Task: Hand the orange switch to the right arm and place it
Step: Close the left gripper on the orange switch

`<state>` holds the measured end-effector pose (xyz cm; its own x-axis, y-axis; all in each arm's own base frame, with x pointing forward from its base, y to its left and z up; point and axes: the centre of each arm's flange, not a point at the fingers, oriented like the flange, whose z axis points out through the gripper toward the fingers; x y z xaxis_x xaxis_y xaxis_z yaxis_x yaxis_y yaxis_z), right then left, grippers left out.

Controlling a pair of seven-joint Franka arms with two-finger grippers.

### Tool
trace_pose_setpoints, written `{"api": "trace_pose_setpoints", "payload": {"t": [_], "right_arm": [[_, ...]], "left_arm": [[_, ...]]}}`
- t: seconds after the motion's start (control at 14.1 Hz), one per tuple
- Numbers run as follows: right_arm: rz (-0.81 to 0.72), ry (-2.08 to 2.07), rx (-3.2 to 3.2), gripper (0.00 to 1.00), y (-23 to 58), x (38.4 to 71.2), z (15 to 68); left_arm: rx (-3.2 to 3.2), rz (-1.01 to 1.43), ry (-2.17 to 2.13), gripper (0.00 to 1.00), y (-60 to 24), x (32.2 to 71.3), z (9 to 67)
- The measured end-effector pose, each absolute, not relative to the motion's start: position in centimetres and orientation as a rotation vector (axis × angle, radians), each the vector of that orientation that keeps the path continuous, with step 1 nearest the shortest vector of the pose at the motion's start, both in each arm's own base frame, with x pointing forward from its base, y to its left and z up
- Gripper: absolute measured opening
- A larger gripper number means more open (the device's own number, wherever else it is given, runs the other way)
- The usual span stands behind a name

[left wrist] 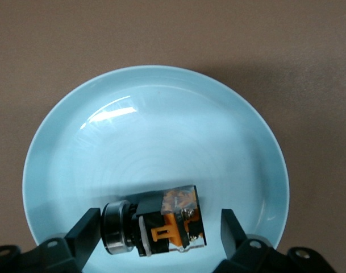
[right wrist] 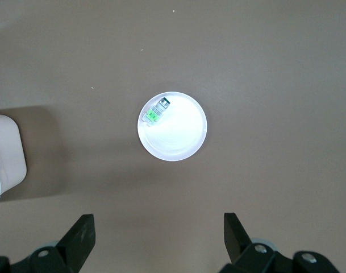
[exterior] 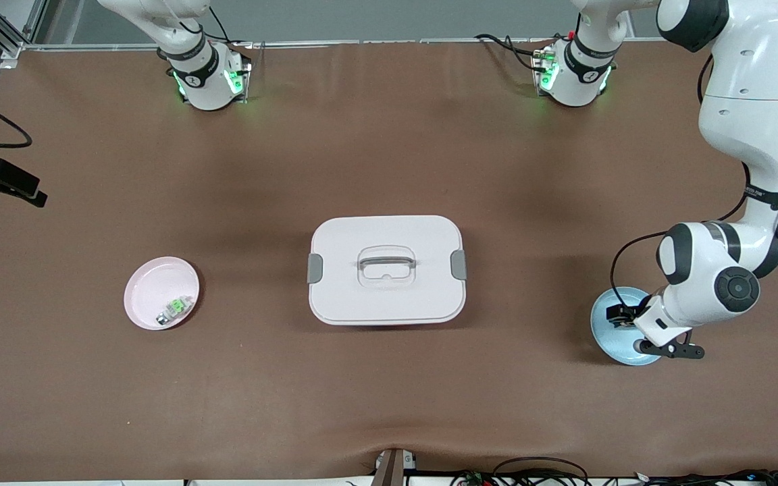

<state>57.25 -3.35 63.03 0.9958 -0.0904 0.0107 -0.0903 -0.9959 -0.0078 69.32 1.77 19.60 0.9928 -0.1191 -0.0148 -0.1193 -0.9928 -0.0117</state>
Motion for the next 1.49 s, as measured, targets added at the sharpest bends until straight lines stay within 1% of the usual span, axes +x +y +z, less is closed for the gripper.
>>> {"api": "trace_pose_setpoints", "payload": {"t": [0.57, 0.64, 0.71, 0.78, 0.85, 1.28, 1.49], "right_arm": [[-0.024, 0.122, -3.132, 1.00, -2.6, 57.2, 63.3], [-0.024, 0.122, -3.132, 1.00, -2.6, 57.2, 63.3], [-0.024, 0.121, -3.132, 1.00, -2.6, 57.2, 63.3], [-0.024, 0.121, -3.131, 1.00, -2.6, 57.2, 63.3], [-0.025, 0.120, -3.131, 1.00, -2.5, 57.2, 63.3], [-0.026, 0.124, -3.131, 1.00, -2.6, 57.2, 63.3], [-0.026, 0.124, -3.131, 1.00, -2.7, 57.2, 63.3]], "left_arm": [[-3.127, 0.044, 0.137, 0.86, 2.3, 68.9, 18.9], [-3.127, 0.046, 0.131, 0.83, 2.5, 68.9, 18.9], [-3.127, 0.047, 0.126, 0.83, 2.7, 68.8, 18.8], [-3.128, 0.048, 0.123, 0.76, 2.9, 68.8, 18.8], [-3.128, 0.048, 0.122, 0.73, 2.9, 68.8, 18.8], [-3.128, 0.029, 0.100, 0.73, 3.0, 69.1, 19.3], [-3.125, -0.012, 0.072, 0.73, 2.7, 69.6, 21.5]]}}
